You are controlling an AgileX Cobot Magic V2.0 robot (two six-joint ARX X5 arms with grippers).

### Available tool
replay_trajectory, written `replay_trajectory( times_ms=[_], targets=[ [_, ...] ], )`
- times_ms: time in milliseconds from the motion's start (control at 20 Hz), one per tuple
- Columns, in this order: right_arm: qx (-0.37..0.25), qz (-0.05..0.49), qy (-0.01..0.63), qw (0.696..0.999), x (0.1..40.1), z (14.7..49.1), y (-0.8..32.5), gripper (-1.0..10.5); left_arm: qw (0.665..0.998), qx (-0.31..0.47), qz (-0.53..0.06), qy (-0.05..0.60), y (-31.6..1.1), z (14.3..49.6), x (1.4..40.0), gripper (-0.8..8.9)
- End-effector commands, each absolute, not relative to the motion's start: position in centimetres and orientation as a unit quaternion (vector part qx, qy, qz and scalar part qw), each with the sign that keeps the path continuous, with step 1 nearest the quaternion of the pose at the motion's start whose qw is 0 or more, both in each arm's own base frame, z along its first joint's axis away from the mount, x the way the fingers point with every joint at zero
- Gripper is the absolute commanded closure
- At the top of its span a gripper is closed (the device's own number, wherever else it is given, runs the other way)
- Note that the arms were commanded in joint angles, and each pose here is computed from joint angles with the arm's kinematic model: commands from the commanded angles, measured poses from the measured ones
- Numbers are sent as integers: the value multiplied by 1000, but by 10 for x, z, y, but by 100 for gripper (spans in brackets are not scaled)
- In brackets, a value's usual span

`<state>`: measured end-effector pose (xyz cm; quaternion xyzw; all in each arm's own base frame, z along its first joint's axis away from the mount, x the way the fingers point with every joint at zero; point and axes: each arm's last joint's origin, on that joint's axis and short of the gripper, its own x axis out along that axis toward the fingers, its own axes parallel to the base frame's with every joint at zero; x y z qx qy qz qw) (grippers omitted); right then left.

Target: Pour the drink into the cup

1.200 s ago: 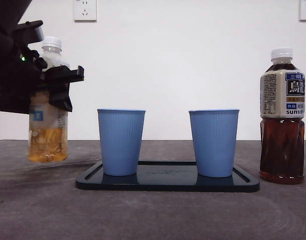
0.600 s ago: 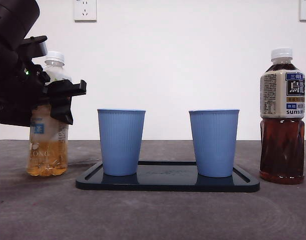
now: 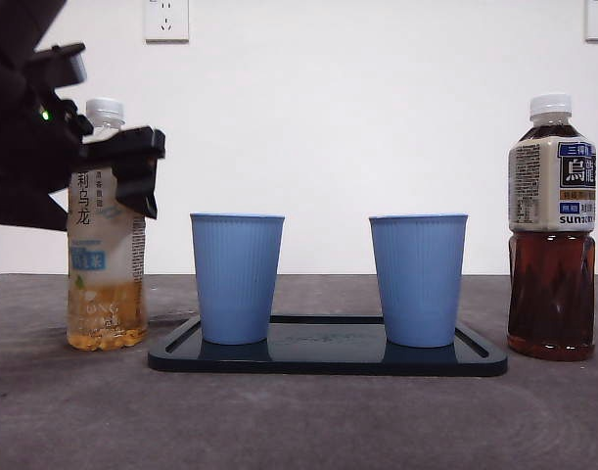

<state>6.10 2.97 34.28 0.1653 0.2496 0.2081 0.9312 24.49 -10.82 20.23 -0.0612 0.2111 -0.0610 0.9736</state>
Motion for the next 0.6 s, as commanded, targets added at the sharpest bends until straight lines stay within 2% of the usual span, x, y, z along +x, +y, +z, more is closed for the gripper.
replay_trajectory(
  times_ms=[50,150,400,600],
  targets=[
    [170,210,243,932,61,347,30,491,975,-66,-70,200,-110,215,239,330],
    [170,210,242,932,61,347,30,491,975,-66,-77,195,-108,226,228,283],
    [170,211,242,932,61,347,30,491,973,-59,-98,202,-98,256,188,283],
    [165,235,245,926,60,347,31,491,964,-69,-166,196,-80,290,140,283]
  ],
)
